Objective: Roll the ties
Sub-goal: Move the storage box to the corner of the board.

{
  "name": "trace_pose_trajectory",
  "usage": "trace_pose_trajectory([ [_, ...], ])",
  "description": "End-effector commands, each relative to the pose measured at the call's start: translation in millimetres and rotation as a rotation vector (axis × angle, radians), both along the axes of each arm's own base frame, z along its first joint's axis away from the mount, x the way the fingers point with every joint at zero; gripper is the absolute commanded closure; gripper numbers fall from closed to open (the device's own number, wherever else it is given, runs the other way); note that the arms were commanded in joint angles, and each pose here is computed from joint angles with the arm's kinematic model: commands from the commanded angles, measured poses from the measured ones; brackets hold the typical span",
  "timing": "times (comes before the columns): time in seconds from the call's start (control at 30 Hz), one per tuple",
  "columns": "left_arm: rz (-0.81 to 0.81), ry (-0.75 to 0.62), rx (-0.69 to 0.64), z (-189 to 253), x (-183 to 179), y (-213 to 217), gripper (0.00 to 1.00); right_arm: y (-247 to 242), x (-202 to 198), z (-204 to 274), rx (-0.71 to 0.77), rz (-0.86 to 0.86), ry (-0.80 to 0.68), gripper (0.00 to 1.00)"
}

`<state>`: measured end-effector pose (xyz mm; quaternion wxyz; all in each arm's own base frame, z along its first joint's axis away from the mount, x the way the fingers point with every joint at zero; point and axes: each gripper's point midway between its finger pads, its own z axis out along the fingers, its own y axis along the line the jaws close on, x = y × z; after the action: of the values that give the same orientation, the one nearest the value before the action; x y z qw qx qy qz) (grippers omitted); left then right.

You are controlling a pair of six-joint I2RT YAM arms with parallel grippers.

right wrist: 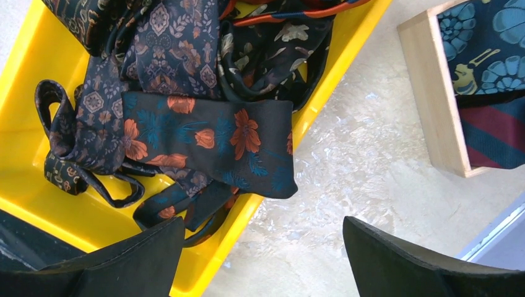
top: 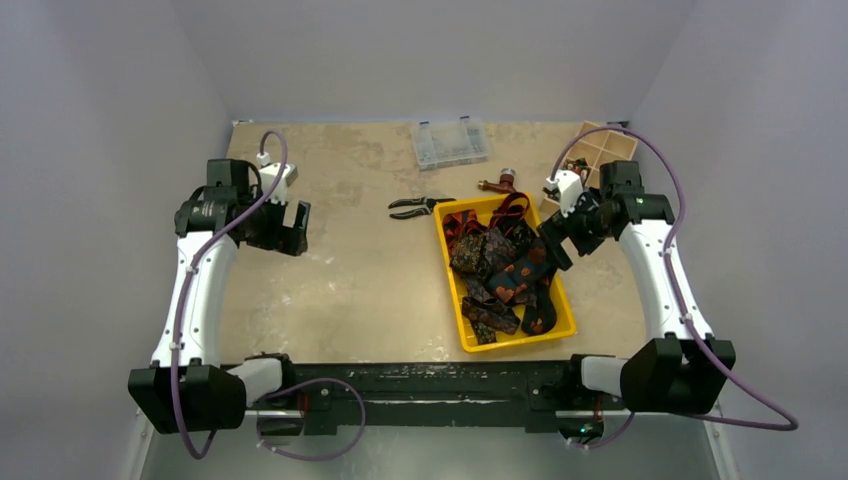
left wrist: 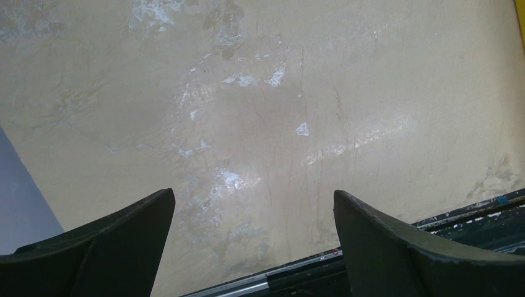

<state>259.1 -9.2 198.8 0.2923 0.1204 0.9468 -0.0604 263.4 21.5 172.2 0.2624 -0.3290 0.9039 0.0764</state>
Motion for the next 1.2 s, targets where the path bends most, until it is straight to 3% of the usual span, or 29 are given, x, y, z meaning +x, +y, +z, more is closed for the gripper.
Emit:
trace_pose_trajectory([
  [0.0,-0.001,-0.038,-0.028,16.6,12.0,-5.1,0.0,-0.1,0.5,5.2,-0.01,0.041,0.019,0.02],
  [0.13,-0.003,-0.022,-0.042,17.9,14.8,-7.0,0.0,-11.4,-10.1,-18.5,-0.081,0.094,0.126,0.05],
  [0.3,-0.01,-0.029,-0.046,20.5,17.3,-8.0,0.0,-27.8,-0.9,-14.5,-0.188,0.158,0.074,0.11],
  [0.5,-0.013,-0.017,-0.028,16.6,19.7,-4.9,0.0,-80.9,1.7,-42.0,-0.464,0.347,0.165,0.26],
  [0.63,-0.016,-0.019,-0.029,18.5,21.8,-5.1,0.0,-96.6,-13.5,-78.0,-0.534,0.5,0.25,0.26],
  [0.87,0.004,0.011,-0.049,23.5,21.3,-4.6,0.0,-45.0,-7.1,-125.1,-0.352,0.629,0.281,0.23],
  [1.17,0.107,0.053,-0.161,44.5,29.2,12.0,0.0,89.6,23.5,-132.2,-0.027,0.643,0.275,0.21],
])
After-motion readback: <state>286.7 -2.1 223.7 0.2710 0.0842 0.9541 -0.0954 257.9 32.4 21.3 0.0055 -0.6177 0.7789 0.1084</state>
